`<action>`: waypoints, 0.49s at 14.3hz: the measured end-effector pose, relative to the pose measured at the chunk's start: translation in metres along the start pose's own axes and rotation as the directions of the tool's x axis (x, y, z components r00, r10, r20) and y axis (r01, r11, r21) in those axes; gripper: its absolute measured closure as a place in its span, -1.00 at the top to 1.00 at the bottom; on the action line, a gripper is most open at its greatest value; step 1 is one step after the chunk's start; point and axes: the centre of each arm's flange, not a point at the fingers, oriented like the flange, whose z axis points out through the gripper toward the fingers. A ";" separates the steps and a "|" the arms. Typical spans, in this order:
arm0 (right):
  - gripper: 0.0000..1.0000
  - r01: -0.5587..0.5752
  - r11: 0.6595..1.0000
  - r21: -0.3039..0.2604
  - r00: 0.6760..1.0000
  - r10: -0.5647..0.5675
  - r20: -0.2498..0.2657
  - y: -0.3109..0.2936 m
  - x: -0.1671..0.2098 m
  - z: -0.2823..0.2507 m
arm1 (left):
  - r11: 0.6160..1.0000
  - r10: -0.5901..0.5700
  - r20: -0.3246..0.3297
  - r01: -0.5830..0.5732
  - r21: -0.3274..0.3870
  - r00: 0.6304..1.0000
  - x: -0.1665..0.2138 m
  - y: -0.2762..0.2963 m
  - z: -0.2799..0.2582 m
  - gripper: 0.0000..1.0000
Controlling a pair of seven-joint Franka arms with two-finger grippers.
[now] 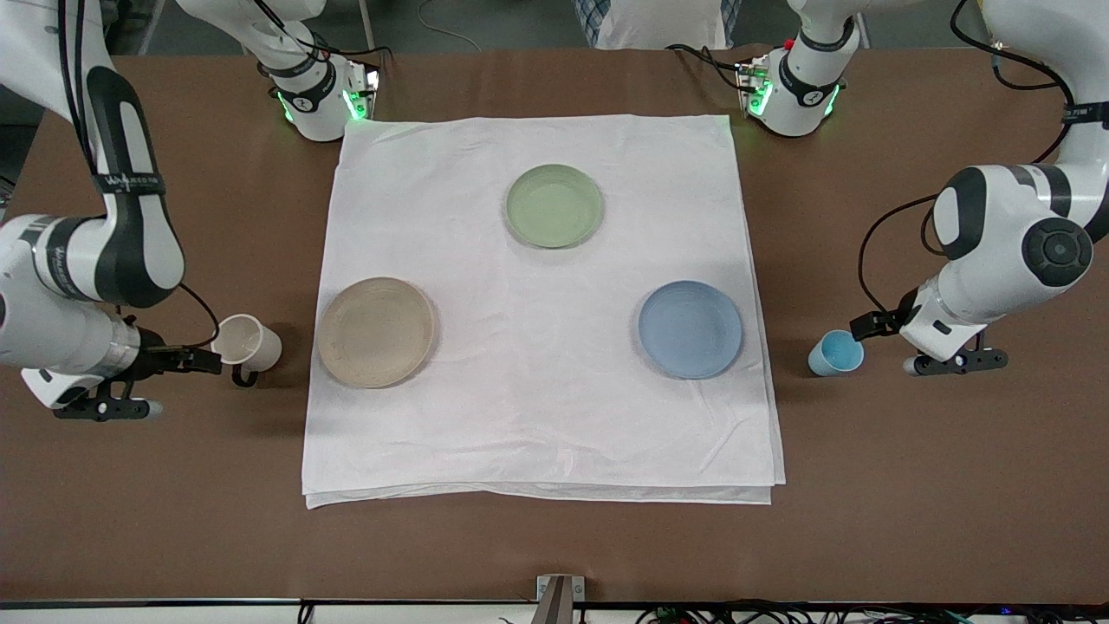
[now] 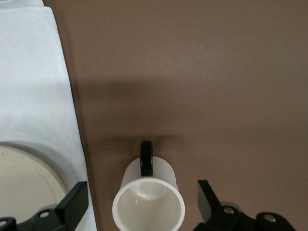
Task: Place blue cup in blue plate and white mug in gray plate
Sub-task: 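Grasp the white mug with the right gripper while the left gripper grasps the cup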
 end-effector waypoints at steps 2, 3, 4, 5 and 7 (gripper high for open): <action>1.00 -0.029 0.999 0.030 0.999 0.030 -0.023 0.000 -0.005 0.040 | 1.000 -0.009 -0.006 0.009 -0.007 1.000 -0.003 -0.006 0.032 0.94; 1.00 -0.034 0.999 0.031 0.999 0.035 -0.033 0.000 -0.009 0.056 | 1.000 -0.008 -0.006 0.008 -0.010 1.000 -0.003 -0.006 0.045 0.93; 0.99 -0.036 0.999 0.029 0.999 0.037 -0.034 0.000 -0.013 0.070 | 1.000 -0.007 -0.008 0.007 -0.012 1.000 -0.002 -0.004 0.055 0.81; 0.99 -0.037 0.999 0.027 0.999 0.038 -0.027 0.000 -0.016 0.080 | 1.000 -0.006 -0.010 0.006 -0.015 1.000 -0.001 -0.003 0.063 0.65; 0.89 -0.036 0.999 0.027 0.999 0.036 -0.005 0.000 -0.020 0.091 | 1.000 -0.005 -0.015 0.005 -0.018 1.000 0.000 -0.002 0.075 0.56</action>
